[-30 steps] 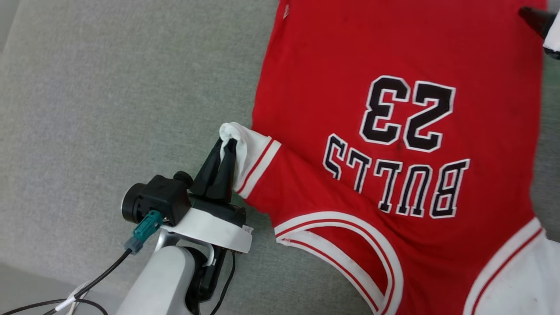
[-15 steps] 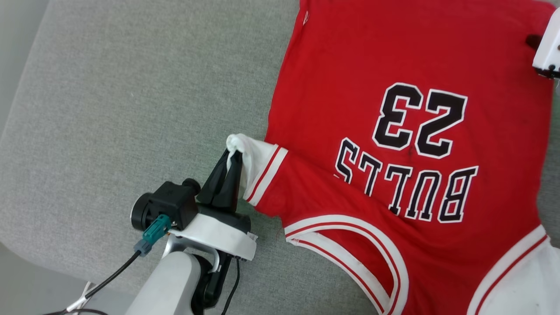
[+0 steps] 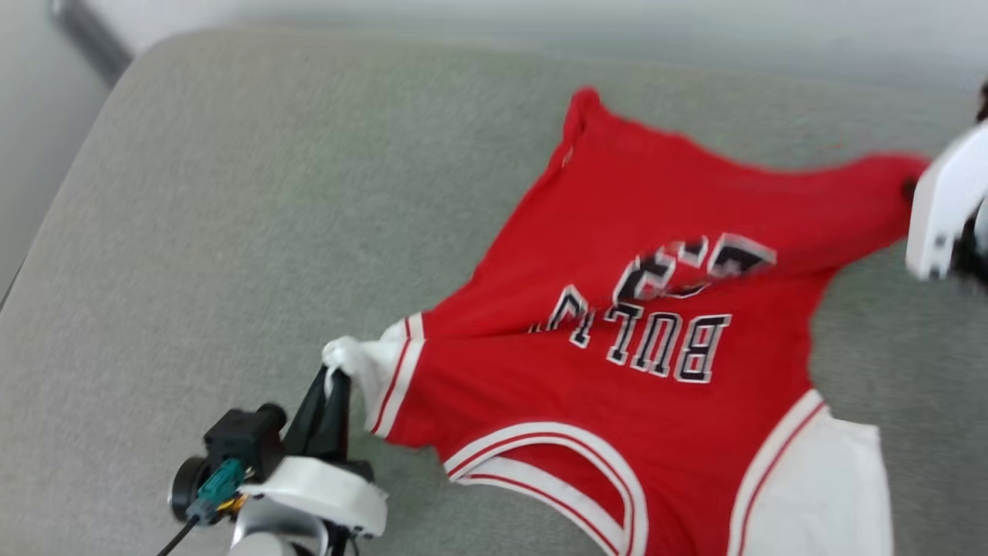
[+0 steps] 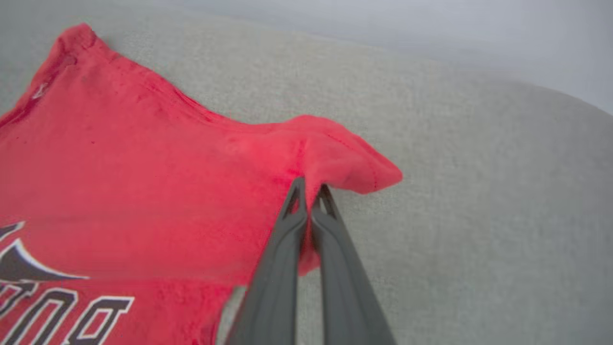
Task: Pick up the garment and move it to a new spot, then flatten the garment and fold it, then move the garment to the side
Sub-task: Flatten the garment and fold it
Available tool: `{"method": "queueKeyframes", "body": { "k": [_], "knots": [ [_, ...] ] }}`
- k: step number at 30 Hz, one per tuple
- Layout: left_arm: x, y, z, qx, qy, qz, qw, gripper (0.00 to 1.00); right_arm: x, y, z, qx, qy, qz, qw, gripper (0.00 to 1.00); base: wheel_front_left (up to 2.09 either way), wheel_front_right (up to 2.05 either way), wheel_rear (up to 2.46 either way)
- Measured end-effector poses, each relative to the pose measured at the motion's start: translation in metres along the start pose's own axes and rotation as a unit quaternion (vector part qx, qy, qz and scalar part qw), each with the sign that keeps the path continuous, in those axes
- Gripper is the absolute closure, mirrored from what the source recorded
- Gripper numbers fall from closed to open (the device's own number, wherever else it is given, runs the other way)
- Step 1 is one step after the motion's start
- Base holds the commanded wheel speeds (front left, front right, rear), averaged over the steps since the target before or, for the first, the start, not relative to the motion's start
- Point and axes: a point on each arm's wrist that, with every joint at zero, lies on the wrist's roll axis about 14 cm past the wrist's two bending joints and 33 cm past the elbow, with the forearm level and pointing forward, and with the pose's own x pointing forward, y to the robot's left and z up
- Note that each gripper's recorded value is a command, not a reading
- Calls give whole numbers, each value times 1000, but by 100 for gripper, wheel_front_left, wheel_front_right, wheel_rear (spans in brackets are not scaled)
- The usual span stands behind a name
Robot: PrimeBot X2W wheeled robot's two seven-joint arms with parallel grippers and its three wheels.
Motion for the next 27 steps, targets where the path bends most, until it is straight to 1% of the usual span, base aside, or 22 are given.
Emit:
{"method": "queueKeyframes", "body": {
  "k": [2, 4, 8, 10, 13, 14, 15, 16, 18, 20, 22, 24, 25, 27],
  "knots": [
    [-5, 1, 1, 0, 1, 2, 1000, 100, -21, -14, -29, -3, 20, -10, 1000, 100, 0, 0, 0],
    [-8, -2, 3, -1, 0, 0, 1000, 100, -42, -27, -65, 6, 48, -19, 999, 100, 0, 0, 0],
    [-9, -10, 6, 4, 0, -12, 1000, 100, -88, -44, -132, 37, 91, -36, 994, 100, 0, 0, 0],
    [-9, -15, 8, 3, 1, -19, 1000, 100, -111, -41, -172, 62, 121, -37, 990, 100, 0, 0, 0],
    [-8, -24, 7, 5, 7, -33, 999, 100, -140, -24, -225, 102, 160, -32, 981, 100, 0, 0, 0],
    [-8, -27, 8, 5, 6, -39, 999, 100, -148, -18, -237, 116, 163, -29, 979, 80, 0, 0, 0],
    [-6, -30, 10, 5, 5, -44, 999, 100, -155, -12, -246, 134, 162, -29, 977, 53, 0, 0, 0],
    [-5, -34, 11, 6, 4, -48, 999, 100, -160, -8, -252, 150, 158, -30, 976, 0, 0, 0, 0],
    [-4, -39, 12, 7, 5, -57, 998, 100, -168, -6, -258, 182, 139, -37, 973, 0, 0, 0, 0],
    [-4, -41, 13, 8, 4, -61, 998, 100, -174, -7, -255, 201, 108, -47, 973, 0, 0, 0, 0],
    [-4, -41, 12, 10, 7, -63, 998, 100, -177, -10, -240, 219, 56, -59, 972, 0, 0, 0, 0],
    [-4, -41, 13, 11, 7, -63, 998, 100, -185, -23, -222, 223, -1, -80, 972, 0, 0, 0, 0],
    [-4, -41, 13, 12, 6, -64, 998, 100, -190, -32, -209, 225, -37, -93, 969, 0, 0, 0, 0],
    [-5, -42, 14, 12, 6, -66, 998, 100, -197, -44, -194, 221, -83, -112, 965, 0, 0, 0, 0]
  ]
}}
